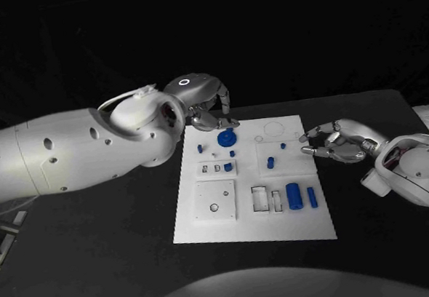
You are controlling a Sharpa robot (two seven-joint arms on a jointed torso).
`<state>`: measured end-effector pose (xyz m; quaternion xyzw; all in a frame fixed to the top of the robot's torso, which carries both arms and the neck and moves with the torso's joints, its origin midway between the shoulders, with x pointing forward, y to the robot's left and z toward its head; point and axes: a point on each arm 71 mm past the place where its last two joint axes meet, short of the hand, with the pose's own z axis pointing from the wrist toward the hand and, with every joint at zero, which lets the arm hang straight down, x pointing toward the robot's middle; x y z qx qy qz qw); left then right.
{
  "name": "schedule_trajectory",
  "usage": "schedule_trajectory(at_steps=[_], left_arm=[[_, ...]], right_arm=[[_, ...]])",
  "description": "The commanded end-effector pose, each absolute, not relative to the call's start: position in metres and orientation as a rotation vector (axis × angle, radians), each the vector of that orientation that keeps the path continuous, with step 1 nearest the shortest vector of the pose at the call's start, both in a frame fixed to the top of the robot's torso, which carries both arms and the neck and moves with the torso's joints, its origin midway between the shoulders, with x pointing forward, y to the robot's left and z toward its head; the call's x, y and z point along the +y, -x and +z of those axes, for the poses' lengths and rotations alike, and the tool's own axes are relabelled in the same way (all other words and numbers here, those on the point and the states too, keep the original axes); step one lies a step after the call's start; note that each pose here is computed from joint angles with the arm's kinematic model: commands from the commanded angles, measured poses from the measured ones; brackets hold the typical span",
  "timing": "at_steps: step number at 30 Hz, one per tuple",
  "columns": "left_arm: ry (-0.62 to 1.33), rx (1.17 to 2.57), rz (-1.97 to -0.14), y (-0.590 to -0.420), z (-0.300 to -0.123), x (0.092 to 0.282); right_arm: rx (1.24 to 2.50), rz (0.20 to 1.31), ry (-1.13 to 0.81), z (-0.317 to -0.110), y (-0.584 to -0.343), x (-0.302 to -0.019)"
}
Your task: Assemble the parts on the task board
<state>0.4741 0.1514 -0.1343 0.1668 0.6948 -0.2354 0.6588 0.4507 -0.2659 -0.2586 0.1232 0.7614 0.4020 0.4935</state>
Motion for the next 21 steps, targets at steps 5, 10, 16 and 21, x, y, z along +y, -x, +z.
schedule_trajectory(at_steps=[5,10,16,21], left_arm=[[-0.801,2.024,-0.178,-0.489,-0.148,0.133],[-0.92,2.015,-0.172,-0.494,-0.148,0.109],[-1.015,2.034,-0.138,-0.502,-0.152,0.084],[-1.042,2.045,-0.143,-0.505,-0.158,0.073]], right_arm=[[1.763,1.044,-0.246,-0.249,-0.444,-0.259],[1.729,1.066,-0.23,-0.241,-0.44,-0.256],[1.711,1.08,-0.219,-0.236,-0.438,-0.254],[1.71,1.084,-0.216,-0.235,-0.438,-0.252]])
